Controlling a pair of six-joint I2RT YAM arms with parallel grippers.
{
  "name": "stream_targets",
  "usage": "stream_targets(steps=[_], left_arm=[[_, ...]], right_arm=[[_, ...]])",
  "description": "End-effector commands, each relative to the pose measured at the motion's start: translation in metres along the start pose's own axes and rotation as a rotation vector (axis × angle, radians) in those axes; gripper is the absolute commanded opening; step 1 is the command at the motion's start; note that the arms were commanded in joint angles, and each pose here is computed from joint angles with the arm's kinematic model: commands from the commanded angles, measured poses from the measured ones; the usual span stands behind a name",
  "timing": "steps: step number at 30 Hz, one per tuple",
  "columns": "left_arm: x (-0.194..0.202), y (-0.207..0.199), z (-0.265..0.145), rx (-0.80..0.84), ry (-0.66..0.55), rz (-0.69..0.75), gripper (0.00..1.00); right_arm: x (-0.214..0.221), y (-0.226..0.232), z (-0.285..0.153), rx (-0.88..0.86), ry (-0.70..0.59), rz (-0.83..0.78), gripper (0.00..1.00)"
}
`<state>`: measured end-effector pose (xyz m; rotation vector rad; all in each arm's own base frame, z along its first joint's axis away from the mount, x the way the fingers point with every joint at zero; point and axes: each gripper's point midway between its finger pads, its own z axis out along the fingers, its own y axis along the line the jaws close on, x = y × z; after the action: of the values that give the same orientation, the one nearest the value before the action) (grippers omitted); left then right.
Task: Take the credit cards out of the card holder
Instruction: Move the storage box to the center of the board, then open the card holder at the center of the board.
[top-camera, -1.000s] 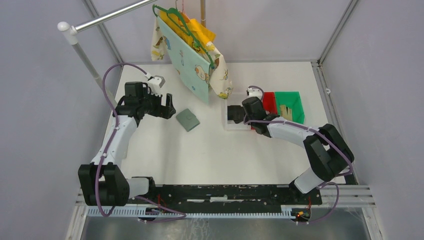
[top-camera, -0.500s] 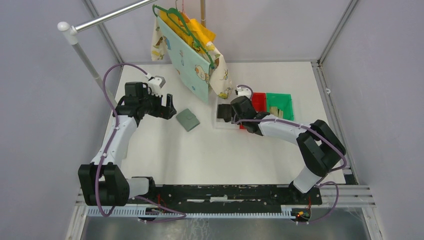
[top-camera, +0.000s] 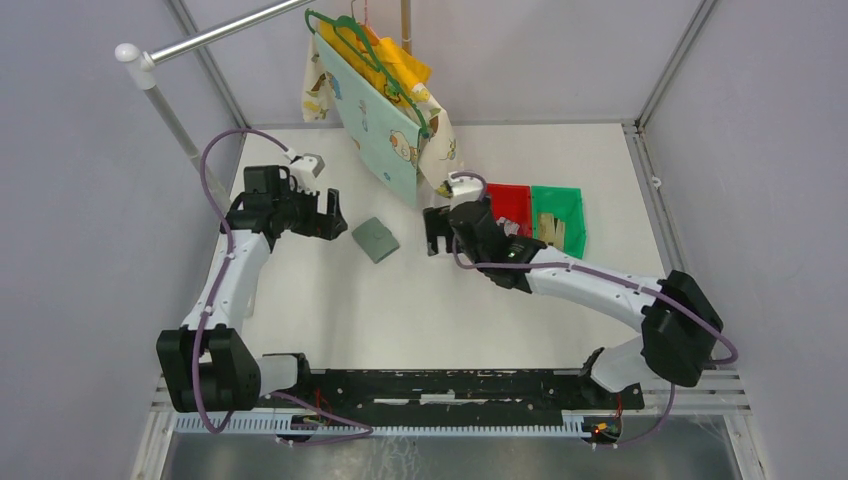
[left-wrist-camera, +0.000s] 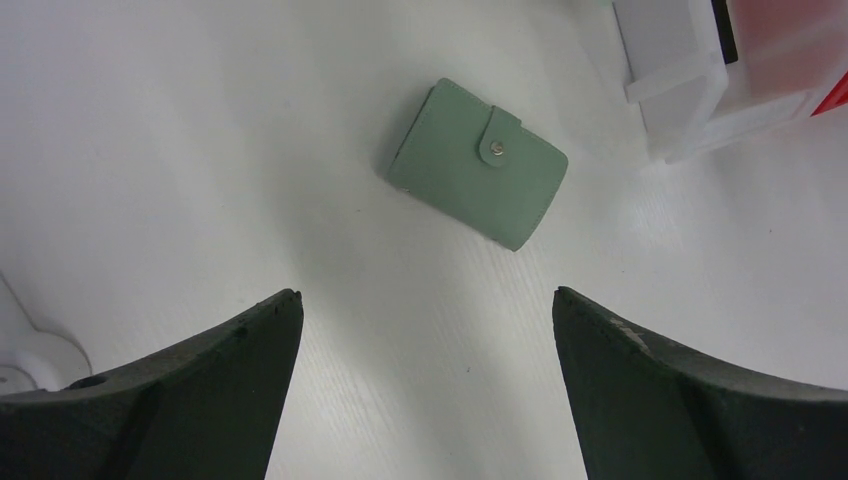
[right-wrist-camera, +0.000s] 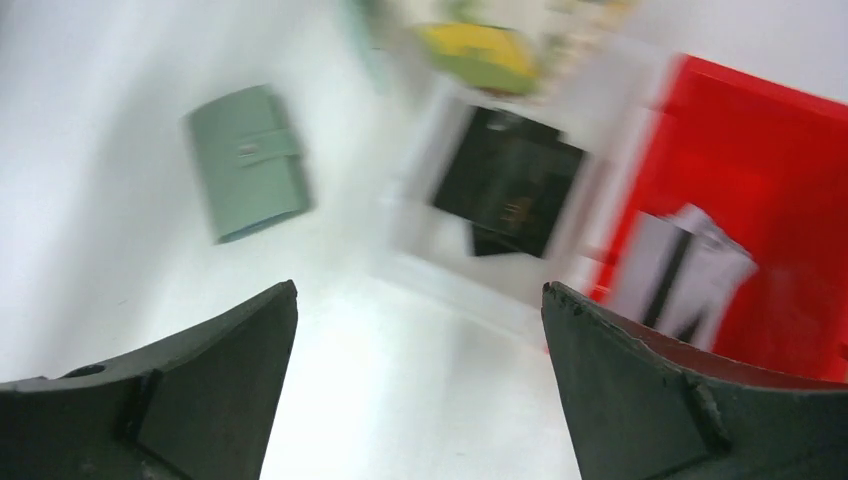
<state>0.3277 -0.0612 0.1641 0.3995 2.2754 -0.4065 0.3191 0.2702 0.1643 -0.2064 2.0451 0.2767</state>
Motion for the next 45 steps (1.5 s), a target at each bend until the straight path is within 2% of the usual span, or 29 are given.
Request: stream_targets(steps=[1,6,10,14,20,24,31,38,40,45], left_arm=[[-0.023,0.019,-0.016,-0.028,-0.057,-0.009,1.00],[-0.021,0.029,-0.028,-0.035,-0.049,-0.034,1.00],[-0.015,0.029,-0.031,-0.030,-0.035,-0.034,0.99],[-0.013,0.023,-0.034,0.000,-0.019,-0.049,0.99],[-0.016,0.012,-0.039,0.047,-0.039,-0.043,0.99],[-0.017,0.010,-0.042,0.052,-0.039,-0.034,0.99],[-0.014,0.008,-0.045,0.052,-0.039,-0.011,1.00],[-0.016,0.005,-0.044,0.077,-0.041,-0.005,1.00],[-0.016,0.005,-0.042,0.083,-0.039,-0.010,1.00],[-0.011,0.002,-0.037,0.105,-0.026,-0.042,1.00]], right_arm=[[-0.006,0.086,-0.002,-0.238,0.013,-0.118,0.98],[0.006,0.151,0.029,-0.369,0.108,-0.203,0.98],[0.015,0.177,0.067,-0.370,0.167,-0.276,0.98],[0.038,0.174,0.107,-0.284,0.229,-0.350,0.98],[0.054,0.156,0.141,-0.241,0.253,-0.323,0.98],[0.064,0.162,0.152,-0.262,0.269,-0.330,0.98],[0.081,0.183,0.153,-0.394,0.292,-0.328,0.98],[0.101,0.165,0.163,-0.313,0.342,-0.353,0.98],[0.108,0.158,0.158,-0.298,0.352,-0.351,0.94],[0.102,0.151,0.123,-0.334,0.272,-0.337,0.69]])
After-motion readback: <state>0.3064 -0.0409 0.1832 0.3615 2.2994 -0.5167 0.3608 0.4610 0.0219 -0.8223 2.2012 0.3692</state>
